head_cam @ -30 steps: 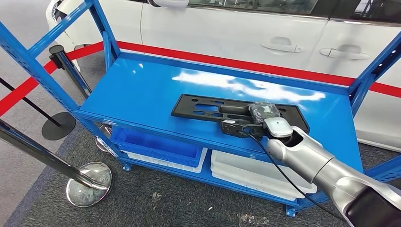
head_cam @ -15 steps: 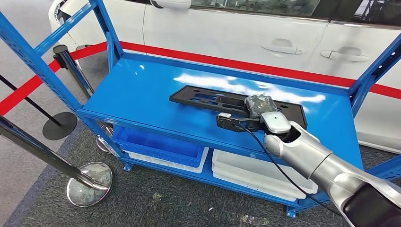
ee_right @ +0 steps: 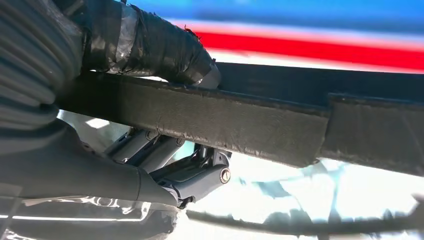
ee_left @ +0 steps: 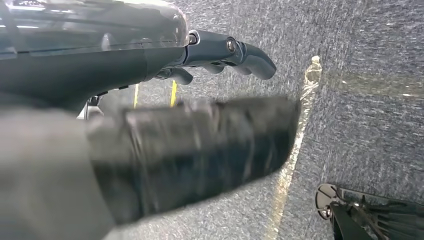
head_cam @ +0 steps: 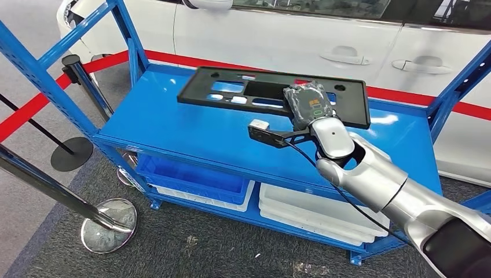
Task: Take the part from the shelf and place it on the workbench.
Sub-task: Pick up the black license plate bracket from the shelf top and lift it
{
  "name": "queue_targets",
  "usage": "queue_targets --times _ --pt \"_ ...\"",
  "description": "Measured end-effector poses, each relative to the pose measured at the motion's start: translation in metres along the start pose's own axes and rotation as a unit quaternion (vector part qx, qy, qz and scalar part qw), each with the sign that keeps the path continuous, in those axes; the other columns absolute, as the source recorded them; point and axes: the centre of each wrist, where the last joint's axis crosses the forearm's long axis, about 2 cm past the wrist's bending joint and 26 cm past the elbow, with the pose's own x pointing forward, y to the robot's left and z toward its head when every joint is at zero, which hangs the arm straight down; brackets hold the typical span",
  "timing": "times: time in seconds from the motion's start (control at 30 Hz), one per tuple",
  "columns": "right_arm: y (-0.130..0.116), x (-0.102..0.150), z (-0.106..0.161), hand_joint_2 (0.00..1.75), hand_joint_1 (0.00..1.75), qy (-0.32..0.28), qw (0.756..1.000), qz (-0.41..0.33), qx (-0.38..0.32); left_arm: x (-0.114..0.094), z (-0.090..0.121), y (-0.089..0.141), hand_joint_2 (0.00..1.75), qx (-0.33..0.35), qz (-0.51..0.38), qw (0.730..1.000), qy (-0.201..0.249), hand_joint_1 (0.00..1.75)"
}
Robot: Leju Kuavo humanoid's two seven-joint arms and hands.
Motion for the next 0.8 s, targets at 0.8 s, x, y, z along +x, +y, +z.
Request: queue_targets --times 0.8 --pt "-0.127 0.078 0.030 1.75 1.75 -0.205 0.968 -0.071 -0.127 -0.002 0.000 -0.001 1.75 -0.015 0.009 1.000 -0.011 0.00"
